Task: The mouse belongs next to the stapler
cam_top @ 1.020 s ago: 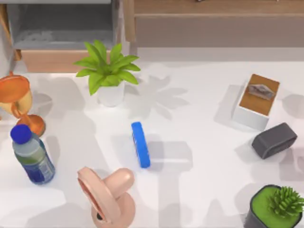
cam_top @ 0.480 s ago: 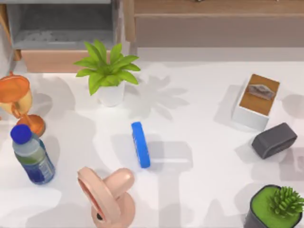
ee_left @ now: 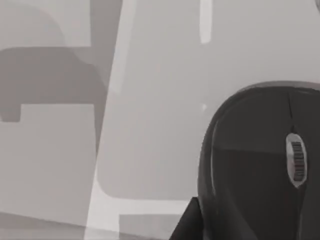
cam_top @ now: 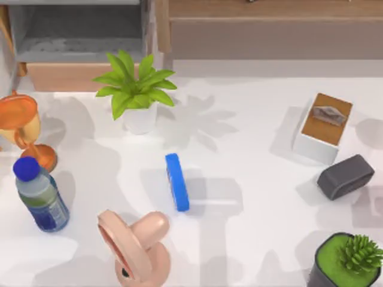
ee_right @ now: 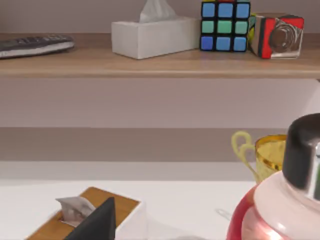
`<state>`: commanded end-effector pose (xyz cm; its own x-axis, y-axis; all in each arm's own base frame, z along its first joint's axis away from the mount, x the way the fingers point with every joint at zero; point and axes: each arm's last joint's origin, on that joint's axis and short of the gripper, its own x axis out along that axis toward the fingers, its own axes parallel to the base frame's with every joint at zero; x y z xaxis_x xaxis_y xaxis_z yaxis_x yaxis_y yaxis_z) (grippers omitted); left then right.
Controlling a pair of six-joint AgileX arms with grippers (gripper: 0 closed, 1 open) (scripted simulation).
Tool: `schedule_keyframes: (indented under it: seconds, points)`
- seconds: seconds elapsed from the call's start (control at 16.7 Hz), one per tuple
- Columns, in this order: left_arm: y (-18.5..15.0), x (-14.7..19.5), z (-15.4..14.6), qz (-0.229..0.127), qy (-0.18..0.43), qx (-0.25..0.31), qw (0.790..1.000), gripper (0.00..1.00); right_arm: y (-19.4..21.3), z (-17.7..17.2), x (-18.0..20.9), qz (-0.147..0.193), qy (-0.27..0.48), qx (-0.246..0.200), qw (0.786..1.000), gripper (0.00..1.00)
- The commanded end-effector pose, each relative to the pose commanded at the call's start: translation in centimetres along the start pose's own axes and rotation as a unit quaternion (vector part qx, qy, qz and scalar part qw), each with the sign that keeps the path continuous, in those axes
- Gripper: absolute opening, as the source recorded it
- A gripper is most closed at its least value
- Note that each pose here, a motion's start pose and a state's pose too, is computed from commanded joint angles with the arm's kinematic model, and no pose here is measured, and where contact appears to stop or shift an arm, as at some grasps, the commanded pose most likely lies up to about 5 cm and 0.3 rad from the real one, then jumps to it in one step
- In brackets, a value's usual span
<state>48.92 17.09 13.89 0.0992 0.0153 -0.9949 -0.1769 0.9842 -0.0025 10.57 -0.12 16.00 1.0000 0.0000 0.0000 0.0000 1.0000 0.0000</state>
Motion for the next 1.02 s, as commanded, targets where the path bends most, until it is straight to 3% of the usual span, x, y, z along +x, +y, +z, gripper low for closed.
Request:
schedule_keyframes:
  seconds: [0.24,0.3,0.84,1.02]
  points:
    - [0.0,0.0,0.0,0.0,0.0,0.0,1.0,0.02,0.0,0.0,0.0,0.0,0.0,0.0,1.0,1.0]
    - [0.0,0.0,0.0,0.0,0.0,0.0,1.0,0.0,0.0,0.0,0.0,0.0,0.0,0.0,1.0,1.0]
    - [0.1,0.0,0.0,0.0,0.0,0.0,1.0,0.0,0.0,0.0,0.0,0.0,0.0,0.0,1.0,1.0]
    - [0.4,-2.8,-0.2,0.006,-0.018,-0.018,1.0,0.0,0.0,0.0,0.0,0.0,0.0,0.0,1.0,1.0]
